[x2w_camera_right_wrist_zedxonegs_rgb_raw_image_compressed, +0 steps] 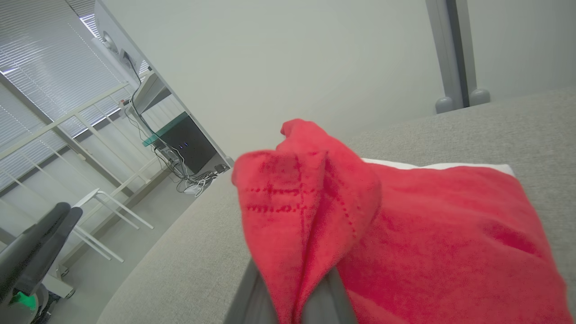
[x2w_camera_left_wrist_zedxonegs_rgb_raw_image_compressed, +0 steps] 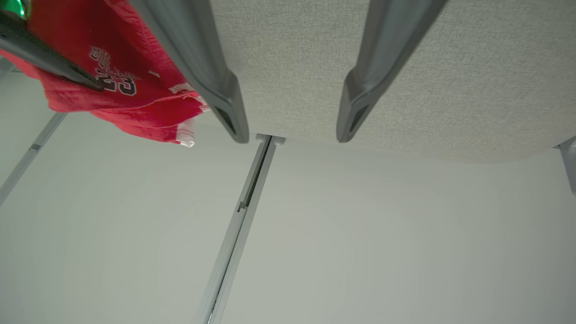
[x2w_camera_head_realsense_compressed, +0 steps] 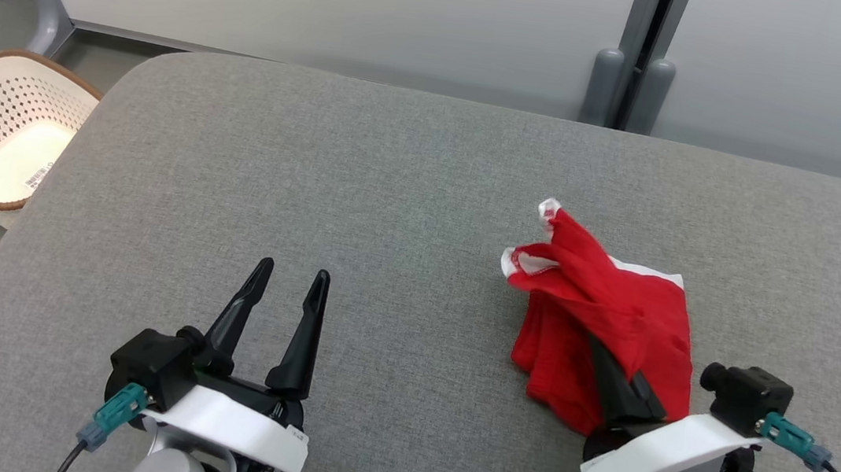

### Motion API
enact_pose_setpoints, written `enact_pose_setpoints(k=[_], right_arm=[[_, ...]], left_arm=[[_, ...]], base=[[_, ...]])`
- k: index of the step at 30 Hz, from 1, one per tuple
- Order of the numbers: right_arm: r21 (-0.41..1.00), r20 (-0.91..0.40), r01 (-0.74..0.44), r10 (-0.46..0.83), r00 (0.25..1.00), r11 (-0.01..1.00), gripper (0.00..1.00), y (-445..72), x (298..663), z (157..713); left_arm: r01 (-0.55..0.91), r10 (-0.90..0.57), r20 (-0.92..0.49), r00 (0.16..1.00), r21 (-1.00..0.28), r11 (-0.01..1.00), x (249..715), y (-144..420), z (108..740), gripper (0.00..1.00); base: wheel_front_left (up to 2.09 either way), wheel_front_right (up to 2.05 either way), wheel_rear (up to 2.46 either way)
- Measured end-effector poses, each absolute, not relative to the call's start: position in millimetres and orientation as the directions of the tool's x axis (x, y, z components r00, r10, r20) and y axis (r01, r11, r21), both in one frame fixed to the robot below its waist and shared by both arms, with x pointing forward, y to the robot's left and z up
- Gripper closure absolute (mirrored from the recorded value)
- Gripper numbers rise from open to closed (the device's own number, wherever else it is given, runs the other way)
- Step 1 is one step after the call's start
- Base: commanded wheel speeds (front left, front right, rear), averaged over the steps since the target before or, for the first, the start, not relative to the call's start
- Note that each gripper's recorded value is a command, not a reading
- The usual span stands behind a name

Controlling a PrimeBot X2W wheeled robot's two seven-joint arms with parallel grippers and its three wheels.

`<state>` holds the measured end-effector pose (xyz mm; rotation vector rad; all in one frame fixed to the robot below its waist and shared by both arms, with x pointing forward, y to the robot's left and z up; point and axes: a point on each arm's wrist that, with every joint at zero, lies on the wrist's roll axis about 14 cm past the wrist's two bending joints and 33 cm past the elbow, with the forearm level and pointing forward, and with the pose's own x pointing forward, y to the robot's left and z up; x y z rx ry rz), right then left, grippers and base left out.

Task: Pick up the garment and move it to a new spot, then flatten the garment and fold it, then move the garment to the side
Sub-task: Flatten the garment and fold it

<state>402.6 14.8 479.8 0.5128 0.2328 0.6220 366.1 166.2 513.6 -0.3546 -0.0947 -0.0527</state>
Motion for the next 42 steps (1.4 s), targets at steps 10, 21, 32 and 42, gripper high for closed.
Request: enact_pose_setpoints(k=[10, 21, 32, 42], right_arm=[[0.453, -0.127, -0.621, 0.736, 0.665, 0.639, 0.00, 55.3, 372.9, 456.8], [0.455, -0.285, -0.618, 0.763, 0.581, 0.641, 0.00, 59.0, 354.6, 415.4], [0.375, -0.138, -0.619, 0.702, 0.699, 0.690, 0.00, 34.0, 395.2, 450.2], [0.099, 0.006, -0.467, 0.469, 0.883, 0.879, 0.00, -67.0, 441.0, 488.6]], left_arm=[[0.034, -0.004, 0.085, 0.996, -0.350, 0.936, 358.7, 174.7, 508.5, 0.00], [0.024, 0.004, 0.078, 0.997, -0.356, 0.934, 358.5, 175.1, 506.9, 0.00], [0.051, -0.021, 0.086, 0.996, -0.356, 0.933, 366.5, 167.3, 508.8, 0.00], [0.113, -0.073, 0.124, 0.990, -0.348, 0.931, 382.6, 151.7, 519.5, 0.00]], base=[[0.00, 0.00, 0.00], [0.00, 0.00, 0.00], [0.00, 0.00, 0.00], [0.00, 0.00, 0.00]])
